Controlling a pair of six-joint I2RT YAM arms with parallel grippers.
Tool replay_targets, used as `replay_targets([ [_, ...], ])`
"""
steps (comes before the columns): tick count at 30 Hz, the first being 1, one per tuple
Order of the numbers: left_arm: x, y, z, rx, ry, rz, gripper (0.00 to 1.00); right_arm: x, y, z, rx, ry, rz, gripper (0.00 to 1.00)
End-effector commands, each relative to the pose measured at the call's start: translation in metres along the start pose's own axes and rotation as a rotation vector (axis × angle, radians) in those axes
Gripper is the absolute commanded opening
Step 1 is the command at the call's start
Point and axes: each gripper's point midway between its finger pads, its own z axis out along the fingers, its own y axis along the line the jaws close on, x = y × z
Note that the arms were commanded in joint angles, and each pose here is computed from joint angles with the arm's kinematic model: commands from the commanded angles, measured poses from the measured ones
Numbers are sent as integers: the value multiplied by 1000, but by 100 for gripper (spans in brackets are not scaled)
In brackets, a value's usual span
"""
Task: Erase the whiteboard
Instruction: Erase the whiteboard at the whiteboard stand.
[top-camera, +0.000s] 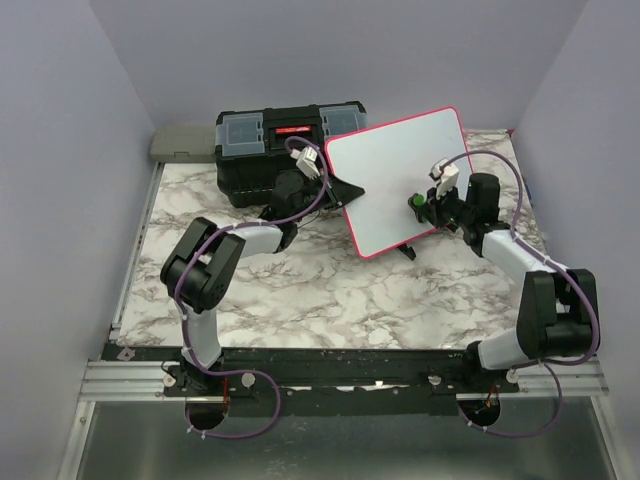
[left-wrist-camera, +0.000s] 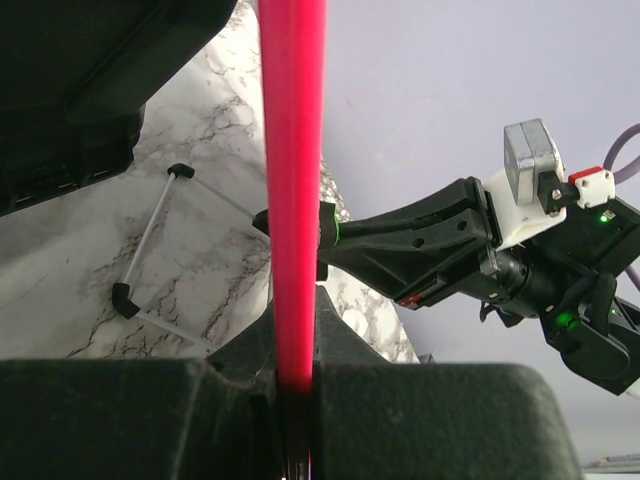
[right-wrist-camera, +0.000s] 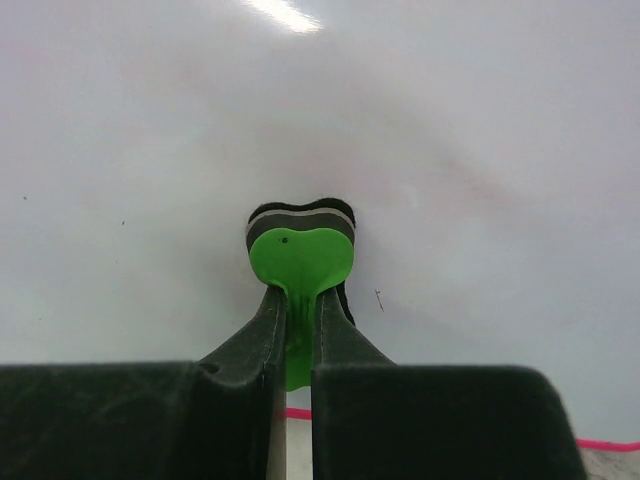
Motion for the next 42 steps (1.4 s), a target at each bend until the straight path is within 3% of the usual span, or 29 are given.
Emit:
replay_targets([
  [1, -16, -74, -2, 269, -45, 33, 0, 11, 16, 9, -22, 75, 183, 1],
  [3, -11, -76, -3, 288, -35, 46, 0, 11, -22, 14, 166, 110, 256, 1],
  [7, -4, -74, -6, 308, -17, 55, 0, 16, -67, 19, 338, 151, 322, 1],
  [14, 9, -68, -8, 296, 27, 125, 0, 12, -88, 19, 427, 120, 302, 1],
  [17, 12, -65, -7, 289, 36, 162, 0, 7, -73, 27, 320, 106, 279, 1],
  [21, 17, -64, -4, 282, 48, 220, 0, 6, -18, 40, 54, 126, 279, 1],
  [31, 37, -65, -2, 277, 82, 286, 0, -20, 114, 41, -235, 89, 82, 1],
  [37, 43, -67, -2, 274, 81, 287, 0, -38, 128, 38, -232, 37, 95, 1],
  [42, 48, -66, -6, 277, 94, 297, 0, -50, 63, 33, 93, -18, 124, 1],
])
